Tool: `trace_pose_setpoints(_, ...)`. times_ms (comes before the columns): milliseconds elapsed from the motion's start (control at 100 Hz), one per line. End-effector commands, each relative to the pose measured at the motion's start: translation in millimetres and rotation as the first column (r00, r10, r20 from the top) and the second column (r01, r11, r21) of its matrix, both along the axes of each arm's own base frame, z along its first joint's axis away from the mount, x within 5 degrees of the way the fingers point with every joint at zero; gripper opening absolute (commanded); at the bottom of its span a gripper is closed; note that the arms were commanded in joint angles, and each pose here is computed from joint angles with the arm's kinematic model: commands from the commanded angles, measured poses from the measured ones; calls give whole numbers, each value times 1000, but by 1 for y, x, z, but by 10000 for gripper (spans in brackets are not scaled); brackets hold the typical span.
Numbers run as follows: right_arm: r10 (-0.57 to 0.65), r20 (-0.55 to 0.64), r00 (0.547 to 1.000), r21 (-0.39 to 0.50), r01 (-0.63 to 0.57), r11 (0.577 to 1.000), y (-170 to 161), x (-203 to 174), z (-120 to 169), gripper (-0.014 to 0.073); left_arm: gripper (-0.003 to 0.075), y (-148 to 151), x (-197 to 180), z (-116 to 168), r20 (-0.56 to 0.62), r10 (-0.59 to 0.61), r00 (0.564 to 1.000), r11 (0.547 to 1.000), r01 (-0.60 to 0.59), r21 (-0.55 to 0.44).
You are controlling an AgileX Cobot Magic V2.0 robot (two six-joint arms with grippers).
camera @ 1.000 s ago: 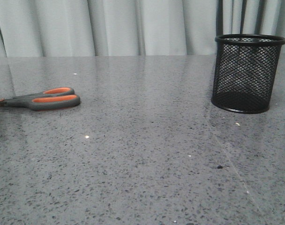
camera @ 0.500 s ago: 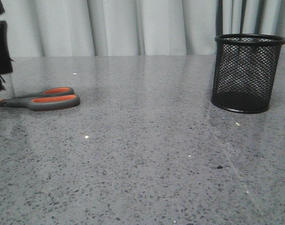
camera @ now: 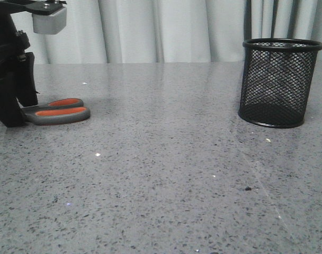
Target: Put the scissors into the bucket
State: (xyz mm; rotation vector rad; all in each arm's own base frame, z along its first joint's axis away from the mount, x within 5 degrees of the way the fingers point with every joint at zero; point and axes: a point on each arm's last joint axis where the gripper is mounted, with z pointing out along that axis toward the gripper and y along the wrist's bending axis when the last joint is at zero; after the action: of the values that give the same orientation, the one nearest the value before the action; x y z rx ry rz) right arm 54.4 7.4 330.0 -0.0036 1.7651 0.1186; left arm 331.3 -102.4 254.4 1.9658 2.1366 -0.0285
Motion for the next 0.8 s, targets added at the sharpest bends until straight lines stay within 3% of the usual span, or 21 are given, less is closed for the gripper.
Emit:
trace_pose_setpoints(0,-3,80,997,-2,3,1000,0,2,14,478,390,-4,4,13,66,8,998,999,-5,-37)
trace_pose_setpoints(330,0,62,998,-3,0,1000,0,2,13,478,382,-4,8,-1,-6,35,999,997,-35,-70)
trace_pose_setpoints(570,5,56,998,10,-6,1000,0,2,12,478,237,-3,1,-3,-88,19,996,998,-24,-53)
trace_pose_setpoints(790,8,44,999,12,-8,1000,1,2,11,478,221,-2,-4,-4,-137,9,990,999,-15,-43)
